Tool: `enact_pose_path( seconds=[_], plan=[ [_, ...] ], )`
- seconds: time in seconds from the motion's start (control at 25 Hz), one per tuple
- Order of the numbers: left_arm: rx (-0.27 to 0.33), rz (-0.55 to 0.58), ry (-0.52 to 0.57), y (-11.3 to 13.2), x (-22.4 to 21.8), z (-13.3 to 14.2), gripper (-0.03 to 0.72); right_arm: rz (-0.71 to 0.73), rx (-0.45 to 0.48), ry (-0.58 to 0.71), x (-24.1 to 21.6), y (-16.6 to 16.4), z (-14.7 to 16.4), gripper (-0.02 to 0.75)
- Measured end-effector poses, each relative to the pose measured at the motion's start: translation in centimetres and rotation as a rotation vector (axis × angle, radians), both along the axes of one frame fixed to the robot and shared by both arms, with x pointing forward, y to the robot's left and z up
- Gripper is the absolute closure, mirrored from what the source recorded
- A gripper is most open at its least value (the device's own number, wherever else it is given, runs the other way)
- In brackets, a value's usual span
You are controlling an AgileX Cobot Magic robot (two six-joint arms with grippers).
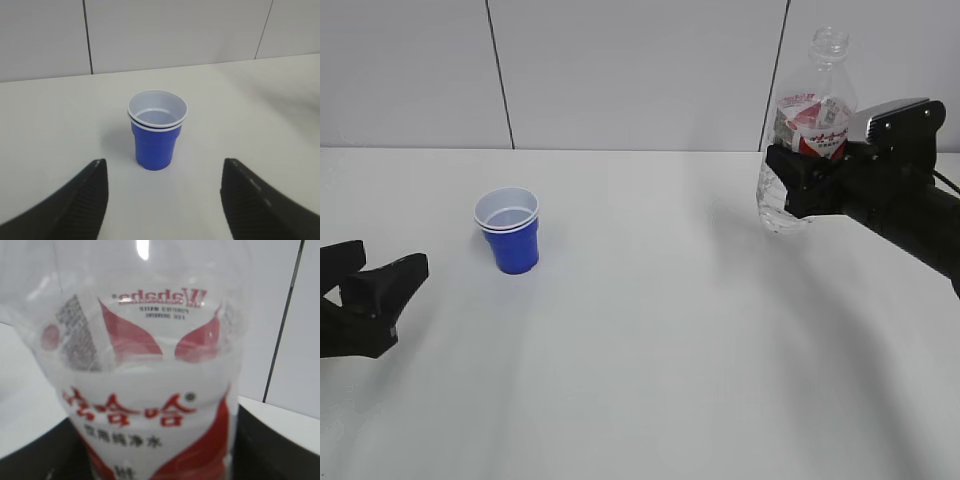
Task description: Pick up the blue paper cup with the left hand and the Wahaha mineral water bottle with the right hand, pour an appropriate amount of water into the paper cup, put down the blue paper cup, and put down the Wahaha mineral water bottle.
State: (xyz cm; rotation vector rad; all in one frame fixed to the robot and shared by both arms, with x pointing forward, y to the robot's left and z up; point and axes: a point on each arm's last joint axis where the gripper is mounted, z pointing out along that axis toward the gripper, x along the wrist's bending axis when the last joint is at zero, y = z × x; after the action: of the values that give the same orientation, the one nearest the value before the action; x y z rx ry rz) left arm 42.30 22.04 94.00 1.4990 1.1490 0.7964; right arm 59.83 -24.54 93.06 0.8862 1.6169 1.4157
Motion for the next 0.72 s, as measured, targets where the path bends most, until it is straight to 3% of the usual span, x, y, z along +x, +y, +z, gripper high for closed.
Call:
enact_pose_path(
  seconds=[0.32, 0.72],
  plan=[
    [-0.049, -0.012, 0.004, 0.7, -1.9, 3.2, 0.155, 0.001, -0.001, 0.000, 0.0, 0.0, 0.0, 0.295],
    [-0.076, -0.079, 0.048, 1.1, -4.1, 9.3, 0.155, 0.002, -0.001, 0.000, 0.0, 0.0, 0.0, 0.295]
  ],
)
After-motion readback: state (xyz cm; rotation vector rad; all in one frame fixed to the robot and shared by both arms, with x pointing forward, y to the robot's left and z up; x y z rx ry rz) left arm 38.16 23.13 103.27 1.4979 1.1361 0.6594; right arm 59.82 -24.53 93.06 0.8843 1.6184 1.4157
